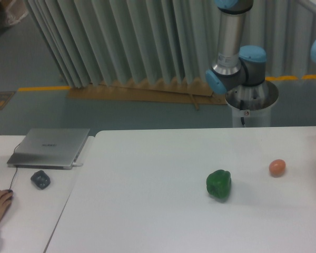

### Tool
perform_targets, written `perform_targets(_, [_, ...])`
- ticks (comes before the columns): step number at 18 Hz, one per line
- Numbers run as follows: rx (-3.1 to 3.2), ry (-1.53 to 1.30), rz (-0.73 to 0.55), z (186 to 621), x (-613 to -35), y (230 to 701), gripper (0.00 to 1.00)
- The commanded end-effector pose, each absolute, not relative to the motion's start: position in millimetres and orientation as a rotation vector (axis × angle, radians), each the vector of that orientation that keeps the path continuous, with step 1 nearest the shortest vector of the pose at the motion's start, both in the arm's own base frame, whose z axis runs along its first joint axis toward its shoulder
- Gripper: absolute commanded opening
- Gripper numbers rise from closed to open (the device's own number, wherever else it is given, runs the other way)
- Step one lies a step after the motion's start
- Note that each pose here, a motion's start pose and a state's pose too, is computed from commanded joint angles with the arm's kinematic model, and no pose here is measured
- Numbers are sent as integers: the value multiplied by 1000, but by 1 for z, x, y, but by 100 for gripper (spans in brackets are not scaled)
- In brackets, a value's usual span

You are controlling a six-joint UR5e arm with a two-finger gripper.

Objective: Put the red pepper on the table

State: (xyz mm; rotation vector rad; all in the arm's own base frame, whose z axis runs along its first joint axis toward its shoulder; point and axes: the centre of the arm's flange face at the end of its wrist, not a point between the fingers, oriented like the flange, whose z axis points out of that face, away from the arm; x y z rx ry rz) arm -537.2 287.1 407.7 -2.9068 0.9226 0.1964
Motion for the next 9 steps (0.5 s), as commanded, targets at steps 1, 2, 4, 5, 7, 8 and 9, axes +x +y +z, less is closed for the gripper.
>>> perform_targets(1, [-2901,952,201,408,-539,285,100])
perform_targets(2, [-2887,1012,211,409,-546,273,100])
perform_targets(4, [-2845,1161,215,405,-556,256,100])
perform_targets(5, [-2827,1260,233,404,-562,250,100])
perform_targets(7, [-2848,1447,244,399,-575,235,100])
perform_targets(8, [-2855,1489,236,397,-577,232,100])
perform_targets(9, [-2868,1484,224,394,-578,230,100])
